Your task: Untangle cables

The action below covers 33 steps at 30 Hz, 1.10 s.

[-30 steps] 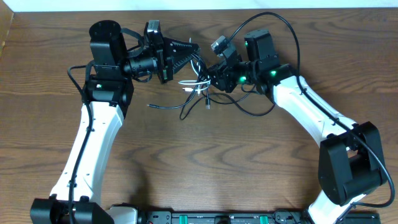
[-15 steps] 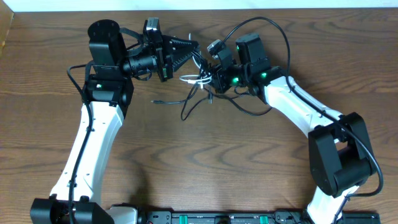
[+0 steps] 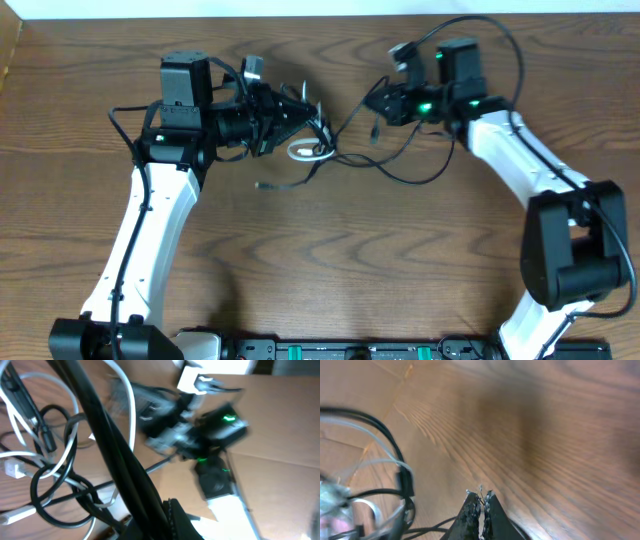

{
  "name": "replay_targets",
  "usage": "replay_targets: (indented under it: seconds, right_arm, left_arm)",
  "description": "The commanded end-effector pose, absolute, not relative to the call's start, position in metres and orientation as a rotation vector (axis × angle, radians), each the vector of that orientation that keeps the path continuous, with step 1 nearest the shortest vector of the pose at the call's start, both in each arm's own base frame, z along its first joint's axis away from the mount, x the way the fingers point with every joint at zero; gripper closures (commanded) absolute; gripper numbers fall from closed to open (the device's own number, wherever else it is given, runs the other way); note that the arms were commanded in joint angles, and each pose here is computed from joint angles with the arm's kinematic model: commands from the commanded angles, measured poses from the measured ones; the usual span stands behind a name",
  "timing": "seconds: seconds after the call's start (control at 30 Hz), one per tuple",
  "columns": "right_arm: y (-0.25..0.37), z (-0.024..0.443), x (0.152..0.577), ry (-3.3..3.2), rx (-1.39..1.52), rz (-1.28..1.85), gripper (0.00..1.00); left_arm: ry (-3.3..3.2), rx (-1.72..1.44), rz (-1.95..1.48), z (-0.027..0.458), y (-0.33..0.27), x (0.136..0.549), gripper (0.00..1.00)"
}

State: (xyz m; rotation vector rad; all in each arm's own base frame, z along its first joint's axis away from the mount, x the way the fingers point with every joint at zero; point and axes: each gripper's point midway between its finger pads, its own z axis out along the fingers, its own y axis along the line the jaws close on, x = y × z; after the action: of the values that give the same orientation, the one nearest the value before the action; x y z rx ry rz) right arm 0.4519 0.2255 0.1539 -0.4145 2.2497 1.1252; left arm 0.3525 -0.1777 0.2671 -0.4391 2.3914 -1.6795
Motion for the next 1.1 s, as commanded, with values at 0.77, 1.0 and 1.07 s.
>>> replay_targets:
  seconds: [0.77, 1.0, 1.07]
  right_arm:
    - [0.269, 0.223, 0.442, 2.203, -0.099, 1.103, 0.99]
    - [0.27, 0.226, 0.45, 2.193, 0.035, 1.086, 0.99]
    - [0.274, 0.226, 0.447, 2.196, 0.025, 1.089, 0.99]
  left_arm:
    - [2.359, -0.246, -1.716, 0.277, -0.183, 0.343, 0.93]
    - [2.36, -0.258, -1.75, 0.28, -0.185, 0.341, 0.93]
    - [2.353, -0.259, -1.752, 0.282, -0.185, 0.342, 0.93]
